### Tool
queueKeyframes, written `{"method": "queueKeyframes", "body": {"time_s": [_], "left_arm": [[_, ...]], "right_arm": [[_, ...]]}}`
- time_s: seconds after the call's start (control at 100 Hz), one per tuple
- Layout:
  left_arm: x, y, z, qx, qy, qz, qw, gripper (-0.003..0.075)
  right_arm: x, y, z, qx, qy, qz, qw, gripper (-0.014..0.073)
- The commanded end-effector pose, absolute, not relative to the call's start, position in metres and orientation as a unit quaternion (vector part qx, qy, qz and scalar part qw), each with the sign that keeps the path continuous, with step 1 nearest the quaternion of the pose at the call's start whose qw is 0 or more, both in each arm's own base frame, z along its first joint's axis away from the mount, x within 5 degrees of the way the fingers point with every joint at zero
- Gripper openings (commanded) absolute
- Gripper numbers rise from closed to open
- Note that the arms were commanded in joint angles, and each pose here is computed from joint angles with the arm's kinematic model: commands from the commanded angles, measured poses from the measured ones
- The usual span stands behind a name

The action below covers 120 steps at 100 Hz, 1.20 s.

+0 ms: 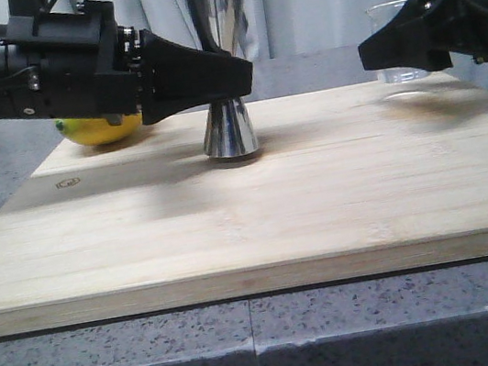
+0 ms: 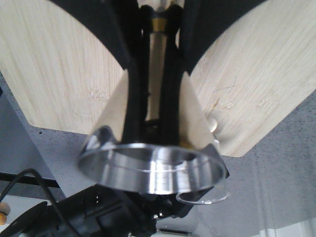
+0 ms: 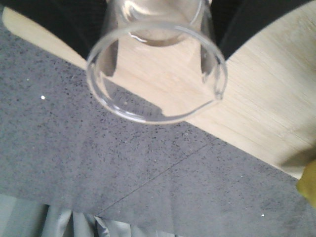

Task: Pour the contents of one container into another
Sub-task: 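Lower the beaker with the right gripper back onto the board, then open the right gripper and raise it away from the beaker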

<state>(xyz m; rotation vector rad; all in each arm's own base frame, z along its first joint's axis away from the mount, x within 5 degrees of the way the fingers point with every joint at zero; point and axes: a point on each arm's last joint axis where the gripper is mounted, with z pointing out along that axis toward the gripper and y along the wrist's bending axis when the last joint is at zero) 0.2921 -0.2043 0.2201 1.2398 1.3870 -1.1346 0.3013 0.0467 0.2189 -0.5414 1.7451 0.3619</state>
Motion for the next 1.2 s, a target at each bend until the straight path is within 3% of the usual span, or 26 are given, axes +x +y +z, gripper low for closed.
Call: {"method": "queueKeyframes", "body": {"time_s": [0.0, 0.5, 0.71, 0.8, 1.19], "left_arm": [[0.287, -0.208, 0.253, 0.482, 0.510, -0.504, 0.504, 0.0070], [0.287, -0.208, 0.253, 0.482, 0.510, -0.504, 0.504, 0.0070], [0.287, -0.208, 0.253, 0.482, 0.510, -0.504, 0.504, 0.0070], [0.287, -0.208, 0.253, 0.482, 0.510, -0.504, 0.504, 0.0070], [0.287, -0.208, 0.253, 0.482, 0.510, -0.504, 0.504, 0.0070]], "right_arm": [[0.305, 0.047, 0.237, -0.223, 0.714, 0.169, 0.641, 0.0300], [0.306, 0.045, 0.232, -0.219, 0.731, 0.156, 0.628, 0.0309], [0.306, 0.045, 0.233, -0.220, 0.727, 0.160, 0.631, 0.0498], [0.305, 0.045, 0.234, -0.220, 0.724, 0.160, 0.633, 0.0540], [0.279, 0.044, 0.287, -0.218, 0.682, 0.146, 0.683, 0.0554]]}}
